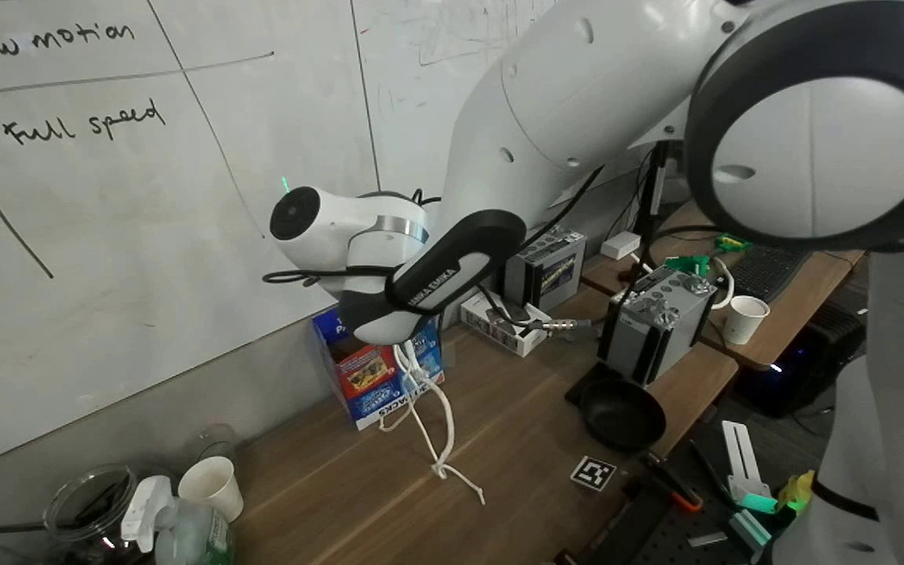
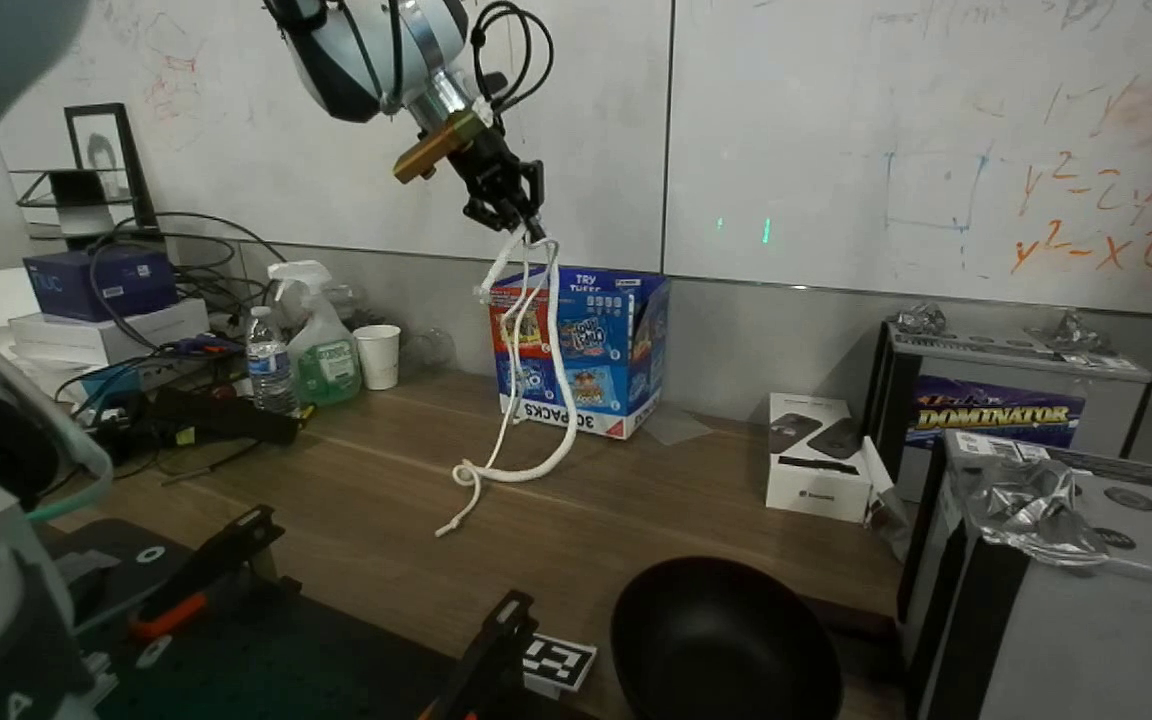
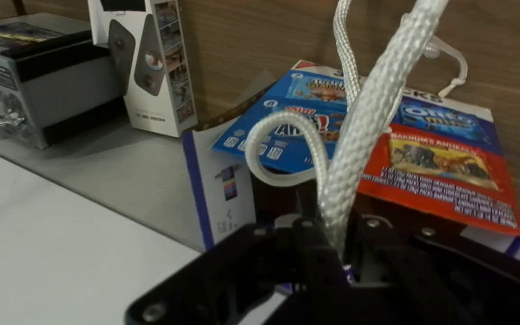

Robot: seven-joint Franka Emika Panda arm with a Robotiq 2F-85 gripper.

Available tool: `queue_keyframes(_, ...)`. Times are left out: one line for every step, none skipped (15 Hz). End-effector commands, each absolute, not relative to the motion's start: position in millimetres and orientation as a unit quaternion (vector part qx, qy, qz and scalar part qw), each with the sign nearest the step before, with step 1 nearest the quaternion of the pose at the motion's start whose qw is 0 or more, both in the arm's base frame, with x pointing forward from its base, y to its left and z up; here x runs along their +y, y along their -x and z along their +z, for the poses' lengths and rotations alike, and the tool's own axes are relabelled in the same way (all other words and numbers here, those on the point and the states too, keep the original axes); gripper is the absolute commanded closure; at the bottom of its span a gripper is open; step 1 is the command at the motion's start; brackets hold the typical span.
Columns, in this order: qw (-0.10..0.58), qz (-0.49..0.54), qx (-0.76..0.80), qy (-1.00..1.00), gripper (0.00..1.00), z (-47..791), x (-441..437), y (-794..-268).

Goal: Put the ropes in the box

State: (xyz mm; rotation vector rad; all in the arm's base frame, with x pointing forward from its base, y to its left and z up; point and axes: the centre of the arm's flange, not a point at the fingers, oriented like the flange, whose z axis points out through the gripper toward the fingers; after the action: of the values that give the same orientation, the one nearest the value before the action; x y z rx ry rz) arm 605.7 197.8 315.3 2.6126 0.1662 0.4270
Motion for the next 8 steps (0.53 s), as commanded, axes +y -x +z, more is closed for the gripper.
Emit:
queue_keyframes(0.248, 0.205, 0.025, -0.946, 0.86, 360.9, 205.3, -611.4)
queue_keyframes(0.247, 0.217, 0.019, -0.944, 0.87, 368.8, 207.3, -617.1)
queue_keyframes(0.245, 0.23, 0.012, -0.942, 0.87, 374.9, 209.8, -624.6)
queue_keyframes(0.246, 0.244, 0.007, -0.938, 0.88, 379.6, 211.9, -632.0)
queue_keyframes(0.245, 0.259, 0.001, -0.934, 0.87, 387.8, 212.8, -641.0)
queue_keyframes(0.25, 0.274, -0.006, -0.929, 0.88, 393.0, 214.1, -649.1)
queue_keyframes(0.252, 0.285, -0.013, -0.925, 0.87, 400.4, 214.1, -658.1)
queue_keyframes(0.254, 0.297, -0.02, -0.92, 0.87, 407.7, 211.7, -667.3)
